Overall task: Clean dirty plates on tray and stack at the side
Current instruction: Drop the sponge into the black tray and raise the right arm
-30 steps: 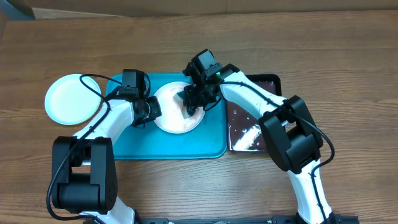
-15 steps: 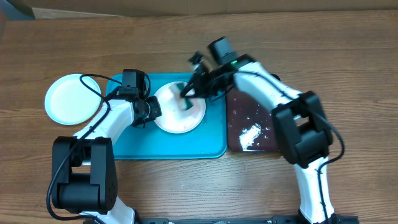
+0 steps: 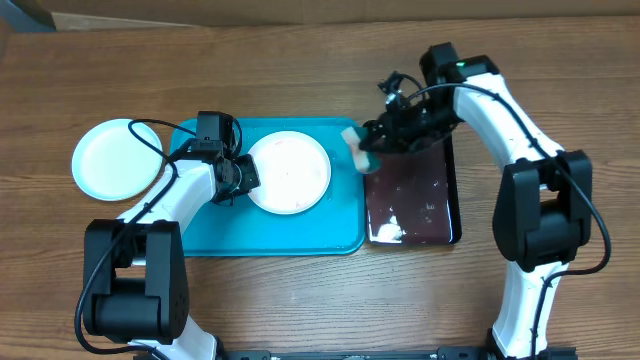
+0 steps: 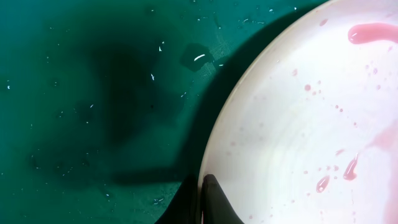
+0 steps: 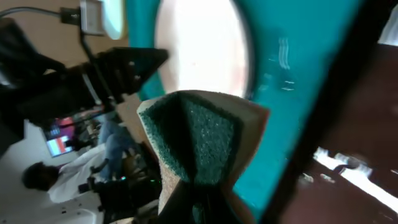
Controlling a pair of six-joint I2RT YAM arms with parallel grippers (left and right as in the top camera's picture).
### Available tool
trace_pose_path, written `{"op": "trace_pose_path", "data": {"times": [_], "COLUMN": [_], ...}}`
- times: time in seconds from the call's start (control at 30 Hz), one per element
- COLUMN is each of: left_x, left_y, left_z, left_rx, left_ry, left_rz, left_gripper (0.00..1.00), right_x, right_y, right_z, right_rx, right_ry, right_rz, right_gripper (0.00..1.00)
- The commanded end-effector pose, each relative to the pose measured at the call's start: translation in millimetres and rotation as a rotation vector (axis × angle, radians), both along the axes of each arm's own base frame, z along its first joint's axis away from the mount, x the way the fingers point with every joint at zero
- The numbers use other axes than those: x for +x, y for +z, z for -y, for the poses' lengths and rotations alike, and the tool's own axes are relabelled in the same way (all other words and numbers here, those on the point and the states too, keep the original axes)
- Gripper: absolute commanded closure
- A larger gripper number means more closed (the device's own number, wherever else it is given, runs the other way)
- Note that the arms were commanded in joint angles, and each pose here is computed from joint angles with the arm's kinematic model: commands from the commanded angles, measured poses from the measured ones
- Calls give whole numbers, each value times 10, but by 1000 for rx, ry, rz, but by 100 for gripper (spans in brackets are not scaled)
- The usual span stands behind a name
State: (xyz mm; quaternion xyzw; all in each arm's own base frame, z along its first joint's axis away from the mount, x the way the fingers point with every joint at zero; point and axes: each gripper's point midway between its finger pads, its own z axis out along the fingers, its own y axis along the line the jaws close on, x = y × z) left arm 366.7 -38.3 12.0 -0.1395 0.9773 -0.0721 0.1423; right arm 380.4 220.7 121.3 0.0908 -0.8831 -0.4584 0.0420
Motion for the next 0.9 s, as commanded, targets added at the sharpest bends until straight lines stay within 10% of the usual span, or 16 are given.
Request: {"op": "trace_pose_path", "data": {"times": [0.0,0.27,0.57,0.87], "left_x": [23,23,20,1], "left_y": [-29,-29,-37,-73], "left_z": [21,22,21,19], "left_rx": [6,6,7,7], "left_ry": [-17,-17,-17,-17], "left_rz": [-5,-5,-7,-20], "left_gripper": [95,88,80,80], "right_x": [115,34,-26,22], "right_y": [-33,-586,-781,-745], "right_z": [405,1154,1206,1178], "right_rx": [-155,-652,-683,-651], "right_ry": [-25,-154,-154,-165], "right_rz": [83,-32,-41,-32], "right_gripper": [96,96,96,31]}}
